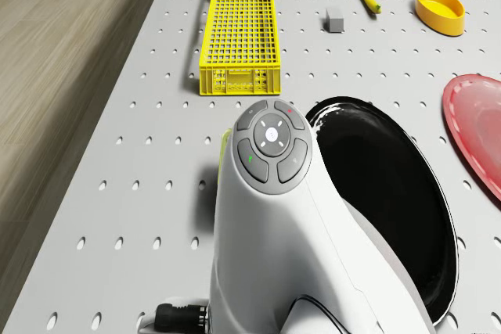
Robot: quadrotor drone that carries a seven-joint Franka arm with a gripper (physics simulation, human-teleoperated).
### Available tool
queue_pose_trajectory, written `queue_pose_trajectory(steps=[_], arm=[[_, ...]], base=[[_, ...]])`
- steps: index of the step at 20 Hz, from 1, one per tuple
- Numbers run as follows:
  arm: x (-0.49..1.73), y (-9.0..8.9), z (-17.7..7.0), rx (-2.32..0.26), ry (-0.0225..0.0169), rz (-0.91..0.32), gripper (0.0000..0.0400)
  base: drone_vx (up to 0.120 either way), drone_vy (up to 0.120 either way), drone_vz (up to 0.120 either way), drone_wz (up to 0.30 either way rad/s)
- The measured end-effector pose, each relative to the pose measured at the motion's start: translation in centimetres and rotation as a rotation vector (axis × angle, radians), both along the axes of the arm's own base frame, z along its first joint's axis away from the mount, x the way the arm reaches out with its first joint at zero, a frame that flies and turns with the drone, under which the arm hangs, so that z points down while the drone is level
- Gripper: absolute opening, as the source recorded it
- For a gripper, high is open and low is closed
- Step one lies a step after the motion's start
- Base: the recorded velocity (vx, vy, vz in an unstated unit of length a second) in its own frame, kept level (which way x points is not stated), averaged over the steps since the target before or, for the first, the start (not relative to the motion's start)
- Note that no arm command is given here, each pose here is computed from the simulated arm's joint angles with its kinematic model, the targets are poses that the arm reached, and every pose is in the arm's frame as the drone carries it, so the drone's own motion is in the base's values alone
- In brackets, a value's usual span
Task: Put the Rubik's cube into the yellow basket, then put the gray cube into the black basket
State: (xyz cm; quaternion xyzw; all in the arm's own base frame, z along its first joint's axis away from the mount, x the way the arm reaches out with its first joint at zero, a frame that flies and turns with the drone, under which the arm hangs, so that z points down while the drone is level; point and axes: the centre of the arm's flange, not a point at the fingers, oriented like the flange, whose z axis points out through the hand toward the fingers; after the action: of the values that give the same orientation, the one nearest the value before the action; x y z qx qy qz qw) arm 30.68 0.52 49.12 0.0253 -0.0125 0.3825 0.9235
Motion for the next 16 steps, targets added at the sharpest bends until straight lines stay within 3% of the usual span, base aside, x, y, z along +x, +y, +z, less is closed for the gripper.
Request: queue_pose_trajectory(steps=[4,14,16], arm=[[0.00,-0.28,-0.02,-0.028,0.0011,-0.001,0.0400],[0.00,-0.50,-0.04,-0.051,0.0020,-0.001,0.0400],[0.00,-0.51,-0.04,-0.052,0.0021,-0.001,0.0400]], base=[[0.000,0.000,-0.120,0.000],[0.116,0.000,-0.120,0.000],[0.000,0.000,-0.120,0.000]])
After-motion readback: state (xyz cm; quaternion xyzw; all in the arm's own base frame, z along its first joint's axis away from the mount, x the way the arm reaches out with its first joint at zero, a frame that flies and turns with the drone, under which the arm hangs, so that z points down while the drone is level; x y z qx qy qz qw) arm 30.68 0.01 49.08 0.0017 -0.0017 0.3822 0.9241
